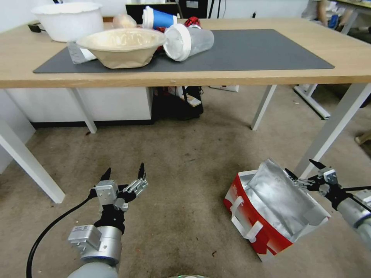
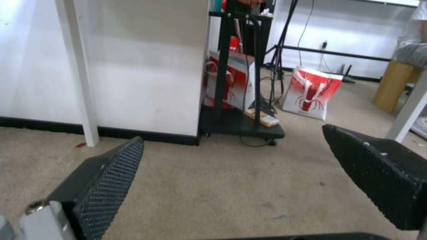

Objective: Pick up the food delivery bag from the floor and place it on the table.

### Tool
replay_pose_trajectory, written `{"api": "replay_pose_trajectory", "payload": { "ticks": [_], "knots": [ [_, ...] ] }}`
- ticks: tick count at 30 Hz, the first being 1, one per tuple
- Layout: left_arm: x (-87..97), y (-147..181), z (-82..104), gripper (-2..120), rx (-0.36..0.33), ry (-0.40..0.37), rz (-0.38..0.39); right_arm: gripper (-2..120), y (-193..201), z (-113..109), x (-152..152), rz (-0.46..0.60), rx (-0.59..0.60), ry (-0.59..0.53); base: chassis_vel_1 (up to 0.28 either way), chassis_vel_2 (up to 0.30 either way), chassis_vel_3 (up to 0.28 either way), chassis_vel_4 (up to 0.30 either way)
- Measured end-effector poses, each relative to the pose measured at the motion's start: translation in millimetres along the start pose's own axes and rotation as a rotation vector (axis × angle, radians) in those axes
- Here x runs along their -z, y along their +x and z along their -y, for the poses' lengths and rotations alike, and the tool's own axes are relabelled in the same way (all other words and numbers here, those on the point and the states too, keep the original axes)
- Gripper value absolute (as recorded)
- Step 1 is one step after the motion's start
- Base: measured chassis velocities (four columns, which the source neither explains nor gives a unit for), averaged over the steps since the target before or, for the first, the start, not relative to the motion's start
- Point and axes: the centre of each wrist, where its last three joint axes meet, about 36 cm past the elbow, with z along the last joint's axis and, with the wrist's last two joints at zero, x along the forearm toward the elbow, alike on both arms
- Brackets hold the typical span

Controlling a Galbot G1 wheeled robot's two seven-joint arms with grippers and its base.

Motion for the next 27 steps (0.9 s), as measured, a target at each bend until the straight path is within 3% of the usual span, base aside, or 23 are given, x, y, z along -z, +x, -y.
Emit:
{"api": "replay_pose_trajectory", "payload": {
  "ticks": [5,10,16,22,27],
  "knots": [
    [-3.5,-3,-2.2,100,0.014,-0.005,-0.006,100,-40,13,-14,-0.064,0.084,0.019,0.0,0.0,0.0,0.0],
    [-4.8,-4,-3.3,100,0.022,-0.007,-0.009,100,-59,13,-13,-0.079,0.102,0.027,0.0,0.0,0.0,0.0],
    [-7.3,-6,-3.8,100,0.036,-0.005,-0.01,100,-86,5,-8,-0.17,0.137,0.03,0.0,0.0,0.0,0.0],
    [-7.6,-7,-4.9,100,0.046,-0.007,-0.005,84,-93,-1,-14,-0.281,0.162,-0.003,0.0,0.0,0.0,0.0],
    [-8.6,-8,-5.8,100,0.05,-0.009,-0.002,71,-95,-2,-15,-0.299,0.168,-0.016,0.0,0.0,0.0,0.0]
  ]
}}
